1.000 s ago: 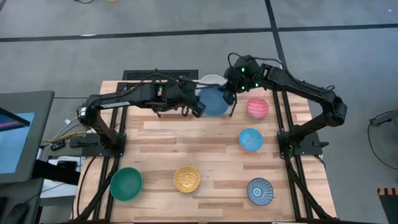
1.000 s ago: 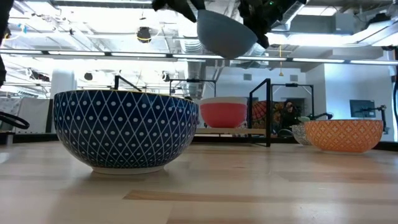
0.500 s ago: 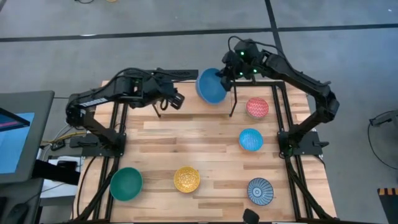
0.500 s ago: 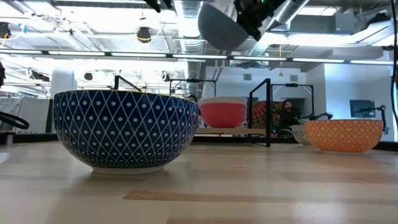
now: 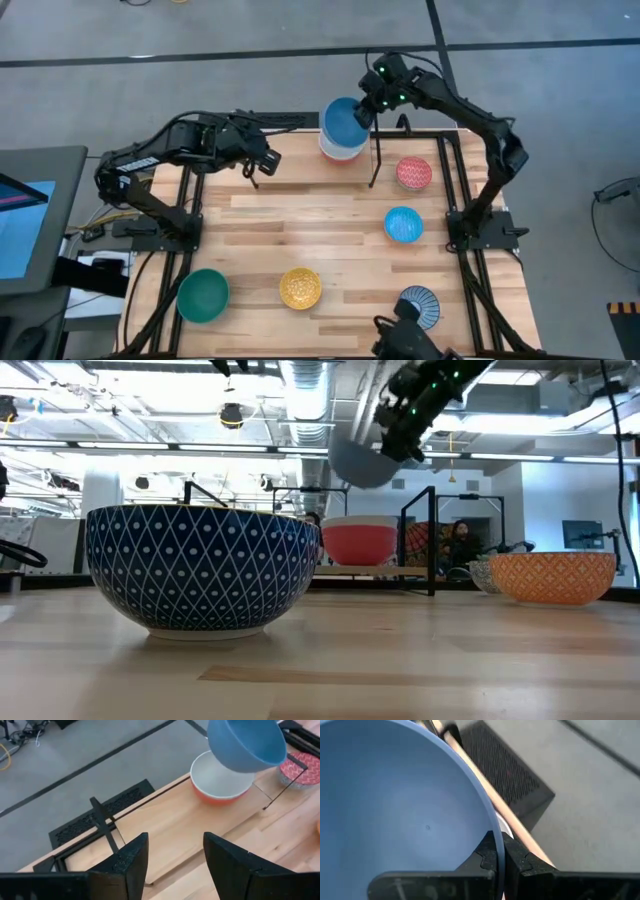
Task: Place and stack bowls onto a shelf
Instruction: Stack the blue bowl on top of the gray bowl on the shelf
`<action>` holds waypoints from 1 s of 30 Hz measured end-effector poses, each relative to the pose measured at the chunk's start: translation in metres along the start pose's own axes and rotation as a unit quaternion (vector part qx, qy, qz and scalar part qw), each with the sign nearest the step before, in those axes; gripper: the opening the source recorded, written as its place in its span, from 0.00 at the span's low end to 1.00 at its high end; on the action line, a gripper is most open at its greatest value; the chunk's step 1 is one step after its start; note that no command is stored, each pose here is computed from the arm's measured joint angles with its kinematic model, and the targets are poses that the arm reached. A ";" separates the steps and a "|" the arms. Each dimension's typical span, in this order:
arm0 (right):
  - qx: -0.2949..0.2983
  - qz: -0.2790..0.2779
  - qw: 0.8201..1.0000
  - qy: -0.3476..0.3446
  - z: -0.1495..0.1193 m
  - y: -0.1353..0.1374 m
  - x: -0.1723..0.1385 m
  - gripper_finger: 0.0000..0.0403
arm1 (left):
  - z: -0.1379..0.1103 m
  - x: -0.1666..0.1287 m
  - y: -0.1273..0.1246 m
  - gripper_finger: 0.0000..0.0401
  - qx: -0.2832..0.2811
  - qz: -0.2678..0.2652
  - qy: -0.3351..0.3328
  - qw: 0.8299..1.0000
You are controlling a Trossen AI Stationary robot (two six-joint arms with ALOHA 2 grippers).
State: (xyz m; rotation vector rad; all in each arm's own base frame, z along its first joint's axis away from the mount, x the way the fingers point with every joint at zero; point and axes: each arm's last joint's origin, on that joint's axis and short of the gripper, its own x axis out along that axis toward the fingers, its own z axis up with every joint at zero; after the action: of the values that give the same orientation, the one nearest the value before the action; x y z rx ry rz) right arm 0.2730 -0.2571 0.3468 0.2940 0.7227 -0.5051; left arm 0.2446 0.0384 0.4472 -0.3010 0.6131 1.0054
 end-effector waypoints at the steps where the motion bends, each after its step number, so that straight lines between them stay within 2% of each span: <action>1: 0.002 -0.001 1.000 0.009 -0.002 -0.003 0.005 0.06 | -0.001 0.002 -0.001 0.44 0.000 0.002 0.003 1.000; 10: 0.005 0.007 0.998 0.068 -0.016 -0.012 0.046 0.06 | -0.006 0.005 -0.002 0.44 0.003 0.009 0.014 1.000; 14: 0.005 0.010 0.996 0.087 -0.020 -0.011 0.054 0.06 | -0.006 0.005 -0.001 0.44 -0.005 0.007 0.017 1.000; 25: 0.008 0.008 0.996 0.087 -0.019 -0.007 0.054 0.21 | -0.011 0.001 -0.004 0.44 -0.015 -0.005 0.033 0.999; 30: 0.003 0.011 0.996 0.085 -0.018 -0.002 0.043 0.32 | -0.012 0.000 -0.005 0.44 -0.021 -0.006 0.032 0.999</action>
State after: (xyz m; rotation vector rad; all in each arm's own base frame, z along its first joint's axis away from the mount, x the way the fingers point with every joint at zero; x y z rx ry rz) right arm 0.2899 -0.2660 0.3040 0.3537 0.8825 -0.4645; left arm 0.2451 0.0296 0.4377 -0.3748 0.6476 1.0010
